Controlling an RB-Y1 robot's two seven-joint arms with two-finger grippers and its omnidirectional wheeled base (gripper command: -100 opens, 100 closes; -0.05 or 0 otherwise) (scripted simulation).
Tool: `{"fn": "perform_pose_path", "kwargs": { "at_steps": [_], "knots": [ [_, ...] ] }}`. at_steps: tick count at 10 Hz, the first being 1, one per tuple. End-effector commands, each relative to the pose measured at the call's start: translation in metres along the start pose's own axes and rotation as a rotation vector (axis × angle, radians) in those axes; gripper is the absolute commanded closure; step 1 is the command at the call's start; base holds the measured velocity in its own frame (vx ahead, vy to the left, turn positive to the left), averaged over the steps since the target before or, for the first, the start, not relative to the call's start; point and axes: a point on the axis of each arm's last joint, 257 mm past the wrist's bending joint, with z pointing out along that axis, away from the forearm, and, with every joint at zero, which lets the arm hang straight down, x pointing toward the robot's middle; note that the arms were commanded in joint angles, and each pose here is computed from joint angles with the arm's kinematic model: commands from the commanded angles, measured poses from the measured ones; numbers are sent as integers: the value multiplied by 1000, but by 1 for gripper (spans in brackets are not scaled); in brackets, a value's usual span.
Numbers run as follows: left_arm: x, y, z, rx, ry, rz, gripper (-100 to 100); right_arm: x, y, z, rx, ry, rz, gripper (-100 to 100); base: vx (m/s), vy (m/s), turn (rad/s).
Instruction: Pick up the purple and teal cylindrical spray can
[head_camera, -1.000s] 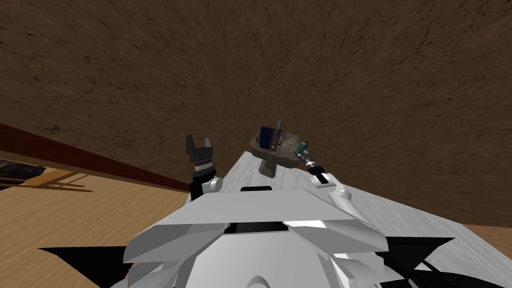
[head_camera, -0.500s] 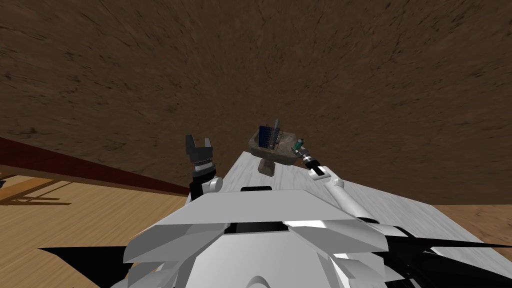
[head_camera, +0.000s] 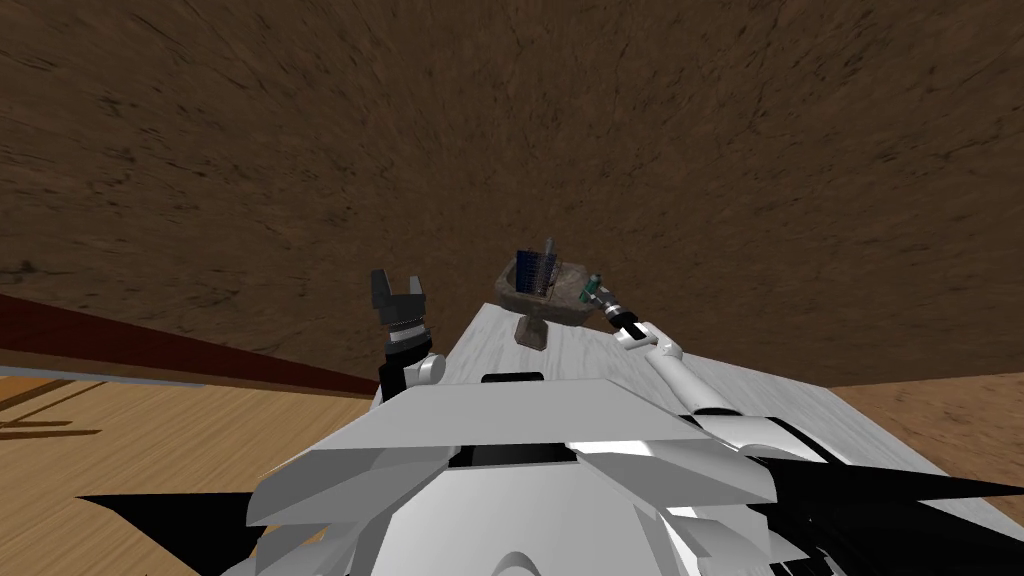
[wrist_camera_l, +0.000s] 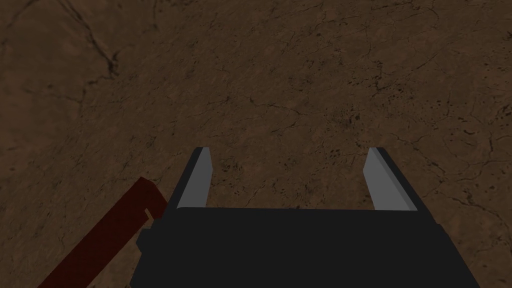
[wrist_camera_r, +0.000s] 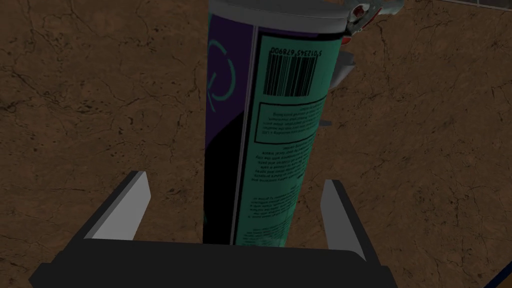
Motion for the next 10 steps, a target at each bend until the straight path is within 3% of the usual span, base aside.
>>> {"fn": "perform_pose_path", "kwargs": {
  "at_steps": [1, 2, 4, 5, 9, 10],
  "knots": [
    [0, 0, 0, 0, 0, 0, 0, -5, -7, 12, -9, 10, -30, -100, -34, 35, -161],
    [0, 0, 0, 0, 0, 0, 0, -10, -13, 20, 3, 4, -30, -100, -40, 37, -118],
    [0, 0, 0, 0, 0, 0, 0, -12, -11, 20, 1, 1, -29, -100, -8, 6, -3],
    [0, 0, 0, 0, 0, 0, 0, -12, -11, 20, 1, 0, -30, 100, 0, 0, 0],
    [0, 0, 0, 0, 0, 0, 0, -12, -11, 20, 2, 1, -28, 100, 0, 0, 0],
    [0, 0, 0, 0, 0, 0, 0, -12, -11, 20, 1, 1, -28, 0, 0, 0, 0]
  ]
}}
